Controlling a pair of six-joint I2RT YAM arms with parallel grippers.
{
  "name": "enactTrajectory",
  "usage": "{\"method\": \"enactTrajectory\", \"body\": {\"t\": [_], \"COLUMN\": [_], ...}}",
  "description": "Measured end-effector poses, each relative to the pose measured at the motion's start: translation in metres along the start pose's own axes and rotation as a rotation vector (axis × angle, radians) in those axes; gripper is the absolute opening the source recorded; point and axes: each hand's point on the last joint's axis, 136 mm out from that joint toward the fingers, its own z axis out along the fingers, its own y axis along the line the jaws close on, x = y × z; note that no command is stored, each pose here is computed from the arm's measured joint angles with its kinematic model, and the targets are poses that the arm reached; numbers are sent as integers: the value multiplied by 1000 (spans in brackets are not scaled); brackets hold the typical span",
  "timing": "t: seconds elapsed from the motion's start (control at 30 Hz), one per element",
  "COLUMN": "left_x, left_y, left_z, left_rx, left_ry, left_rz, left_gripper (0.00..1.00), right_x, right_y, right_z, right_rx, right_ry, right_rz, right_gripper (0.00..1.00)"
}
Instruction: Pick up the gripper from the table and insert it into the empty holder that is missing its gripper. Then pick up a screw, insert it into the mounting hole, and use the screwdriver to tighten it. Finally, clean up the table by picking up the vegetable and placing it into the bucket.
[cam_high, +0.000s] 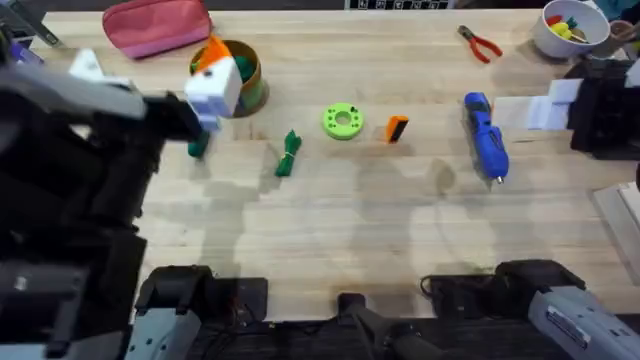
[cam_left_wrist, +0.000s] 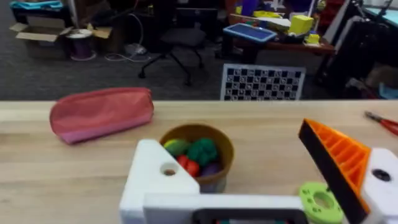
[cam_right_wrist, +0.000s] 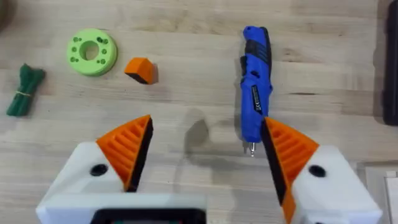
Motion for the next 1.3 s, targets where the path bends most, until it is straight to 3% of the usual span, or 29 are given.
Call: {"method": "enactTrajectory", "body": {"t": [0.47,0.7,0.83,0.97,1.13,1.3], "left_x": [61,70,56,52,59,77], "left_y": [-15,-29,-45,-64,-85,-102], "left_z": [-20,-28,-36,-44,-54,-63], "left_rx": [112,199,291,401,545,677], "left_ry": [-63,-136,-234,-264,-238,-150], "left_rz": [14,38,77,107,115,67], "left_gripper": [985,985,985,986,985,985], "right_x": [0,0,0,0,0,0], "right_y": [0,0,0,0,0,0], "right_z": [0,0,0,0,0,0], "right_rx": [0,0,0,0,0,0], "right_ry": [0,0,0,0,0,0], "right_rz": [0,0,0,0,0,0], "right_gripper": [994,994,992,992,992,992]}}
